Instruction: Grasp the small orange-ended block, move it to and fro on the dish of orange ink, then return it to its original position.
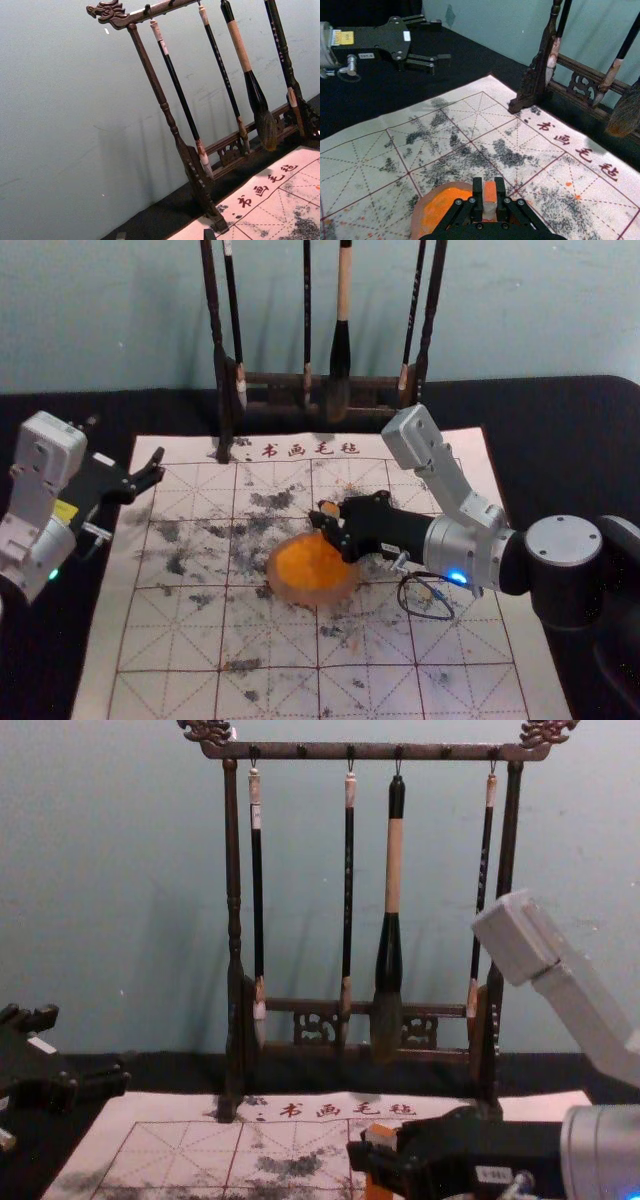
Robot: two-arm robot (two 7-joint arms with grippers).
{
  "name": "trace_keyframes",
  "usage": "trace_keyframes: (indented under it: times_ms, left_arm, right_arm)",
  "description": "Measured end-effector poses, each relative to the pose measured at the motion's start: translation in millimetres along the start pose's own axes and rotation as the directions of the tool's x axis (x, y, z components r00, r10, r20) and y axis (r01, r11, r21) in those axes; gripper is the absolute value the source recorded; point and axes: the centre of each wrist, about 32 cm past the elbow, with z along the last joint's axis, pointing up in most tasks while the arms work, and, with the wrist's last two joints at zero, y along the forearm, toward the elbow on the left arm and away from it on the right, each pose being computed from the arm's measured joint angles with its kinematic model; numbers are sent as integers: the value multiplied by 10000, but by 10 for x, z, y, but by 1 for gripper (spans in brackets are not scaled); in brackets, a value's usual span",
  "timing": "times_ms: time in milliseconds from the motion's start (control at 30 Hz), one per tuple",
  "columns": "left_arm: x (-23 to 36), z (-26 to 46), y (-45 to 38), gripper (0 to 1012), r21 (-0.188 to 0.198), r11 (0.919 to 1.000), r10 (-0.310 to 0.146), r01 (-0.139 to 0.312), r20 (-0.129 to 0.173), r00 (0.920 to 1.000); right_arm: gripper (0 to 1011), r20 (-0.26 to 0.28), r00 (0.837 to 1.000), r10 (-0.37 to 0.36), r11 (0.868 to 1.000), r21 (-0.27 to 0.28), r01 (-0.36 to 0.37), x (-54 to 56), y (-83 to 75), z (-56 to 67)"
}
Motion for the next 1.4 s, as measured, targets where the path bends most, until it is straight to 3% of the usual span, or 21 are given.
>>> trace_keyframes:
  times_ms: [367,700,967,1400]
  left_arm:
    - [0,0,0,1001,1,10000,0,0,0,10000]
    - [0,0,0,1001,0,10000,0,0,0,10000]
    - [0,0,0,1001,0,10000,0,0,0,10000]
    - [0,0,0,1001,0,10000,0,0,0,10000]
  right_arm:
    - [111,17,9996,286,9995,-119,-286,-66,-102,-67]
    - [111,-25,9981,619,9980,-114,-620,-155,-104,-81]
    - [111,12,9957,925,9957,-85,-925,-225,-33,-56]
    - [111,227,9964,813,9967,7,-813,-220,165,10]
